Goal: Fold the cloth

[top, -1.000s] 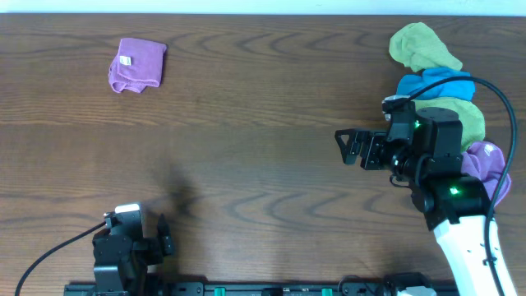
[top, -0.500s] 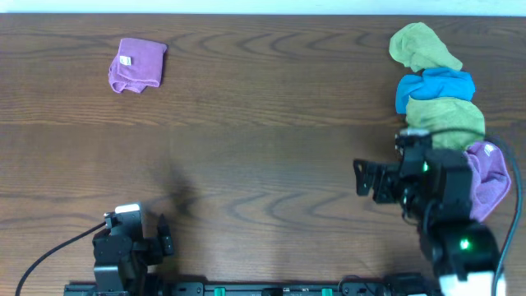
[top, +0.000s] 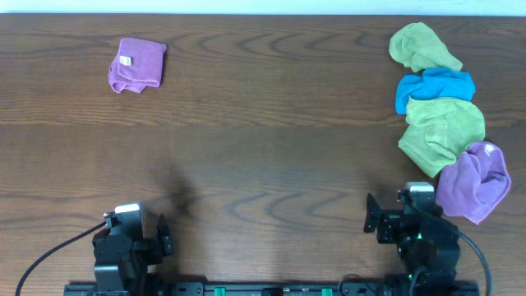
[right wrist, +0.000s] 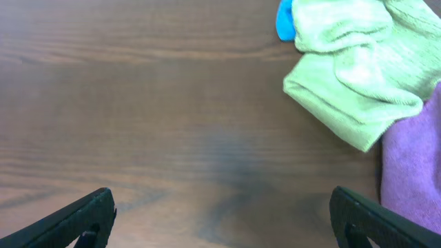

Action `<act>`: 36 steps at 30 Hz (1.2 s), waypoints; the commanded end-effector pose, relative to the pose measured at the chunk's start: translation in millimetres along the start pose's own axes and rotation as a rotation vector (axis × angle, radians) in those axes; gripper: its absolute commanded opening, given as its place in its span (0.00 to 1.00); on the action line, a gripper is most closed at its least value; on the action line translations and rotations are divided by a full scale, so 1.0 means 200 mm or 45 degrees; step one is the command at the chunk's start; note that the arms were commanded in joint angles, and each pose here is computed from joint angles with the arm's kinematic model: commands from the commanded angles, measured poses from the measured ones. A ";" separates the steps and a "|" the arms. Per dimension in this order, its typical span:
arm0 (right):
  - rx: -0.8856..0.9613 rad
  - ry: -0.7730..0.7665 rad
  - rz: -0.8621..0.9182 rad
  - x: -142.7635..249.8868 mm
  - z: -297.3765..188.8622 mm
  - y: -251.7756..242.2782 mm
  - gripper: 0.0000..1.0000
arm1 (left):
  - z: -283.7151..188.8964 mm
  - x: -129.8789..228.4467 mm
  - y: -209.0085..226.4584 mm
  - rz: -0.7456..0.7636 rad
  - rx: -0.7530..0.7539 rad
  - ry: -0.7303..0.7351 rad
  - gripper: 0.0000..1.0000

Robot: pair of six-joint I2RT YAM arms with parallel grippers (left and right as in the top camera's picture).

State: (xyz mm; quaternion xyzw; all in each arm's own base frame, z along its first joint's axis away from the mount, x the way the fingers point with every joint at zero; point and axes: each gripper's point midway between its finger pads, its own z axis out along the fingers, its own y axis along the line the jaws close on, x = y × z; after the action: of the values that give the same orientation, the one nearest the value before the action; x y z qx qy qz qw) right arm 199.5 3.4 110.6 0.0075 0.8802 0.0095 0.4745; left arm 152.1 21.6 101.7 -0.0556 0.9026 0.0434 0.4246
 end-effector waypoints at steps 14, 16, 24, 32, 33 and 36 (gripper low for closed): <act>0.073 0.025 -0.049 0.17 0.06 -0.06 0.99 | 0.01 0.01 0.01 0.027 -0.019 0.008 0.95; 0.073 0.025 -0.050 0.17 0.06 -0.06 0.99 | 0.01 0.01 0.01 0.027 -0.019 0.008 0.95; 0.072 0.021 -0.050 0.17 0.06 -0.06 0.99 | 0.01 0.01 0.01 0.027 -0.019 0.008 0.95; 0.072 0.021 -0.050 0.17 0.06 -0.06 0.99 | 0.01 0.01 0.01 0.027 -0.019 0.008 0.95; 0.073 0.021 -0.050 0.17 0.06 -0.06 0.99 | 0.01 0.01 0.01 0.027 -0.019 0.008 0.95; 0.072 0.021 -0.050 0.17 0.06 -0.06 0.99 | 0.01 0.01 0.01 0.027 -0.019 0.008 0.95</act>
State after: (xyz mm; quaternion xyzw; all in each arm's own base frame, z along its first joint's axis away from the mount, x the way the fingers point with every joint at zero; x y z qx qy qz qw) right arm 191.0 -4.0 76.6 0.0049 0.8849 -0.0150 0.4655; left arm 152.1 21.6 101.7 -0.0556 0.9026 0.0434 0.4246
